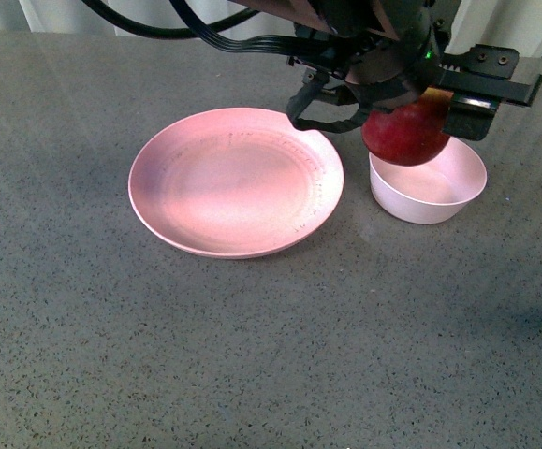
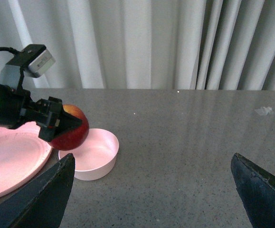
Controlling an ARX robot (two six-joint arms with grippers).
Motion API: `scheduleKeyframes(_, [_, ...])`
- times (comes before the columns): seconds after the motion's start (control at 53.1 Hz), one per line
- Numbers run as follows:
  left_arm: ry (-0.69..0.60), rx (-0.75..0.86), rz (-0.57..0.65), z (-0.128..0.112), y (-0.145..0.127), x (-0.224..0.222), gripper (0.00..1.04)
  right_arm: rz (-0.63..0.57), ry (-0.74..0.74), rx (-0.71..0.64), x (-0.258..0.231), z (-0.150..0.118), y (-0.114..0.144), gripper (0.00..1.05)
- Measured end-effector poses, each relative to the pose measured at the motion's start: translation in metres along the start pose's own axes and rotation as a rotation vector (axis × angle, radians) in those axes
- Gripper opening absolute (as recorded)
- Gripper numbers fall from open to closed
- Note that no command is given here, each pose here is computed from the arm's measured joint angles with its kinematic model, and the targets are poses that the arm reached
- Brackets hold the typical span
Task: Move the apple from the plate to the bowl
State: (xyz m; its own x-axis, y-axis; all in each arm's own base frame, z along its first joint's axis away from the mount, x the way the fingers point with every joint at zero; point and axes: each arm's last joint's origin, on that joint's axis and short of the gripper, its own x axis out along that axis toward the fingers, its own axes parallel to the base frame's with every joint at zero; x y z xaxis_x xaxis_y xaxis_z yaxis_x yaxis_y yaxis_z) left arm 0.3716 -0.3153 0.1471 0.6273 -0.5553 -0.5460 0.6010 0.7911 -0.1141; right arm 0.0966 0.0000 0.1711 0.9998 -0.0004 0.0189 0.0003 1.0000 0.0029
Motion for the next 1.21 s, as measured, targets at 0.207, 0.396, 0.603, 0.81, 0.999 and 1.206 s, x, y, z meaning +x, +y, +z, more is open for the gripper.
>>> scheduleKeyframes(0.207, [0.006, 0.007, -0.016, 0.0, -0.01, 0.011, 0.72, 0.0, 0.0, 0.0, 0.0, 0.0, 0.0, 0.96])
scheduleKeyframes(0.396, [0.003, 0.004, -0.014, 0.002, -0.01, 0.018, 0.72, 0.0, 0.0, 0.0, 0.0, 0.0, 0.0, 0.96])
scheduleKeyframes(0.603, [0.009, 0.0, -0.019, 0.001, -0.01, 0.022, 0.72, 0.0, 0.0, 0.0, 0.0, 0.0, 0.0, 0.96])
scheduleKeyframes(0.81, [0.011, -0.008, -0.025, -0.001, -0.01, 0.023, 0.72, 0.0, 0.0, 0.0, 0.0, 0.0, 0.0, 0.96])
scheduleKeyframes(0.999, [0.02, -0.008, -0.027, -0.005, -0.01, 0.026, 0.71, 0.0, 0.0, 0.0, 0.0, 0.0, 0.0, 0.96])
scheduleKeyframes(1.206, [0.03, -0.009, -0.036, -0.008, -0.009, 0.029, 0.71, 0.0, 0.0, 0.0, 0.0, 0.0, 0.0, 0.96])
